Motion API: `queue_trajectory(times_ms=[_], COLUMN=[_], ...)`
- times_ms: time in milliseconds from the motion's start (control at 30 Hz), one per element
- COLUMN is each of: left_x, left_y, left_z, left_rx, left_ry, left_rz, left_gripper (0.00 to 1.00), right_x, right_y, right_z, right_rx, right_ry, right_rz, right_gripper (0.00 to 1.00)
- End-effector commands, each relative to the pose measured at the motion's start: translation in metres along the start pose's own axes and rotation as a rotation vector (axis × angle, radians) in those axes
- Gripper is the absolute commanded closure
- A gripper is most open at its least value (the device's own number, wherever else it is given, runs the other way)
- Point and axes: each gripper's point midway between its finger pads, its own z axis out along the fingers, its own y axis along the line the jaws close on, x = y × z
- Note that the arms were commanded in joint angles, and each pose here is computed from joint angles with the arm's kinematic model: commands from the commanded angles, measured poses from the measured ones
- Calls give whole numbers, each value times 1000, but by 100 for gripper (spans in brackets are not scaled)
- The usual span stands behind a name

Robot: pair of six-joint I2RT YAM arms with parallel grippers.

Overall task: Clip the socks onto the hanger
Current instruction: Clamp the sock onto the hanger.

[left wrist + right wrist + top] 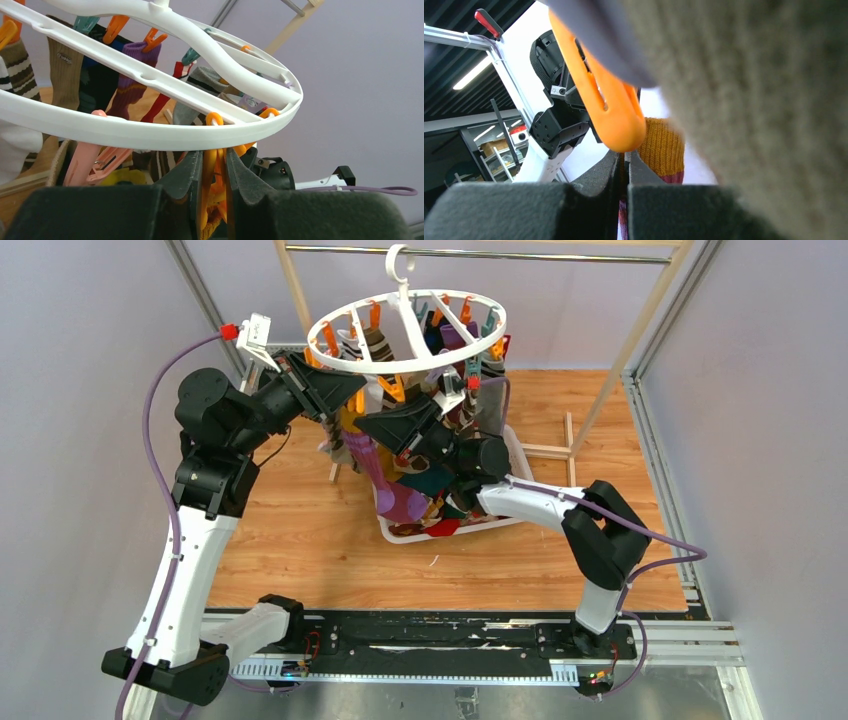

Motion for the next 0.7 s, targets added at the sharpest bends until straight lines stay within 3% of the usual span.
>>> queue_trajectory(times_ms=[0,667], left_x=[9,9], left_y=[-23,-24], left_z=[-9,-12], left_rx=[108,124], left_ry=[53,59], left_rz=[1,-4], left_gripper=[100,100], right_x=[-22,-42], right_y=[12,17], right_z=[7,3], right_rx=[-67,-57], right_ry=[-62,-100], right_rz=[-28,0], right_gripper=[100,100])
